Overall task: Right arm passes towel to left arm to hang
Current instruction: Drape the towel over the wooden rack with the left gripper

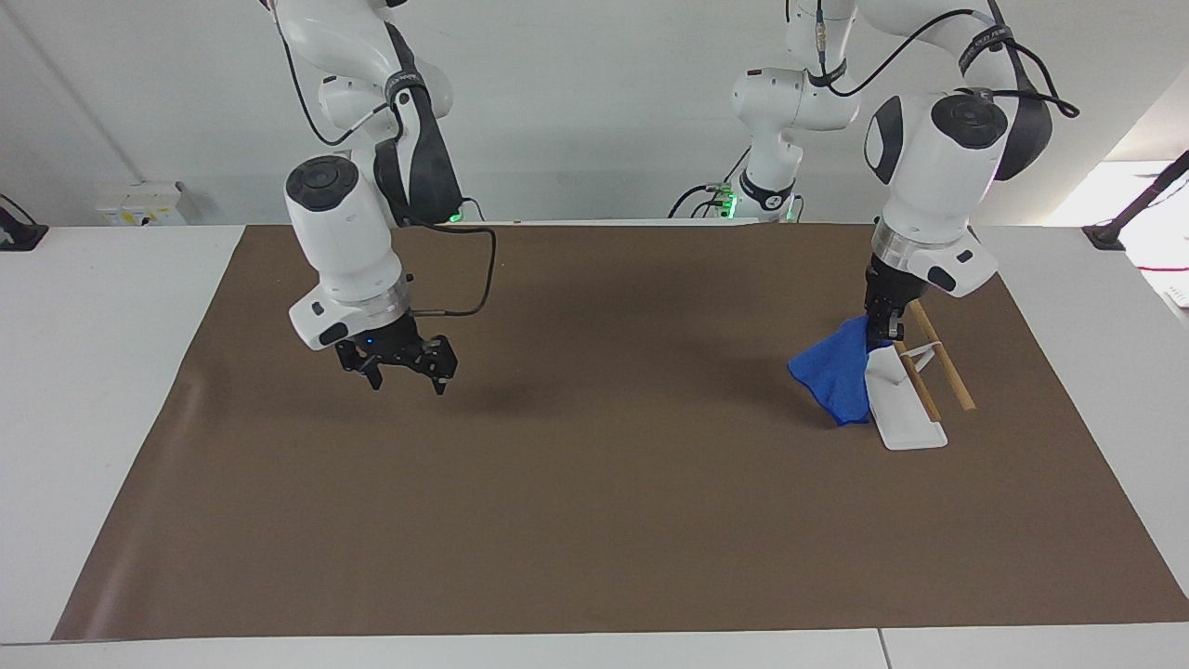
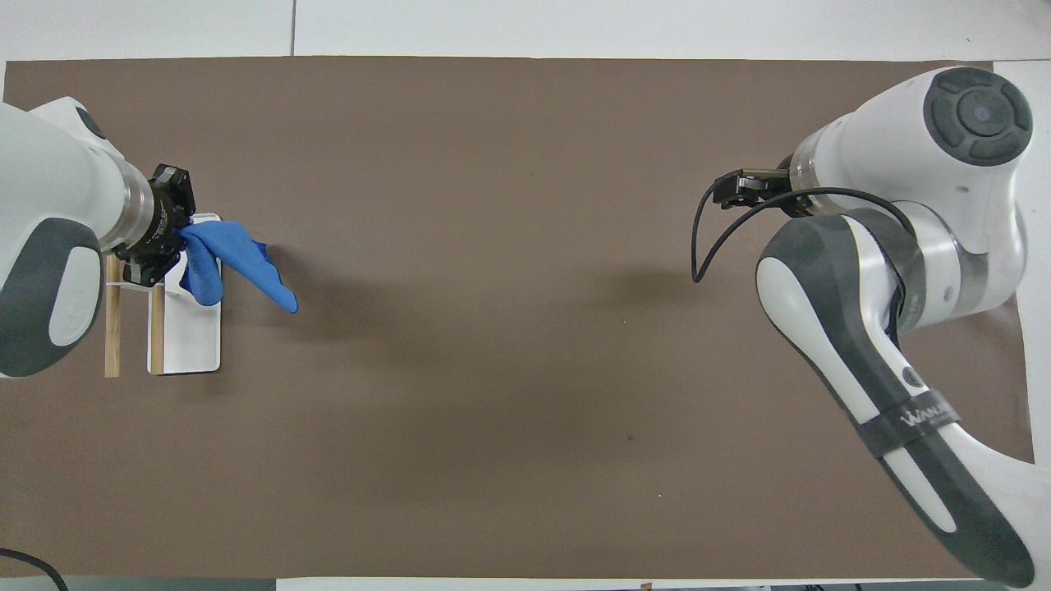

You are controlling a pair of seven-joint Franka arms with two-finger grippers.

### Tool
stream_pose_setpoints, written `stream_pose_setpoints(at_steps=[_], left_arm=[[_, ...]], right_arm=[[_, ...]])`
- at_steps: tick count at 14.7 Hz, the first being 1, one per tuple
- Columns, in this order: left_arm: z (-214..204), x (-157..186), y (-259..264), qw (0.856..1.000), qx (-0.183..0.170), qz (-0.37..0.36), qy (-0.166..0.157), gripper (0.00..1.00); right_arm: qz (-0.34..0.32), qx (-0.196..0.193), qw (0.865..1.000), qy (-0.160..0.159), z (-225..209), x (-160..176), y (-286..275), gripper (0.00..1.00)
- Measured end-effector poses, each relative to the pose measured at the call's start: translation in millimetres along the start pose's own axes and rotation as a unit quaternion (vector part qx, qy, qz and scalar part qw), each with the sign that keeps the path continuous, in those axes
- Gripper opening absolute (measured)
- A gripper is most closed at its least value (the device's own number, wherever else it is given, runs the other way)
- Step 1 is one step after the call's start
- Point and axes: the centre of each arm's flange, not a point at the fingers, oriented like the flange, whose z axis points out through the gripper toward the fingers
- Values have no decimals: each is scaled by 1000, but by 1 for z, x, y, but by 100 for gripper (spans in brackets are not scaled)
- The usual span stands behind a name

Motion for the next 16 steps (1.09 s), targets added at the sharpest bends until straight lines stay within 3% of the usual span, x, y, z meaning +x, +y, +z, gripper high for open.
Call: stream_pose_setpoints(at_steps=[2,5,10,16], left_arm=[[-3,5,0,999,-2,22,24,2],[-9,16,5,997,-36,52,45,2],[-8,74,-6,991,-51,103,62,2],[-4,106,-28,981,-66,155,95,2]], right_arm=[[-2,-9,1000,-4,-30,-4,20,100],[6,-18,1000,-21,-86,-16,53,100],[3,-26,998,-55,-189,-32,95,100],[4,-19,997,-78,-171,-31,98,100]])
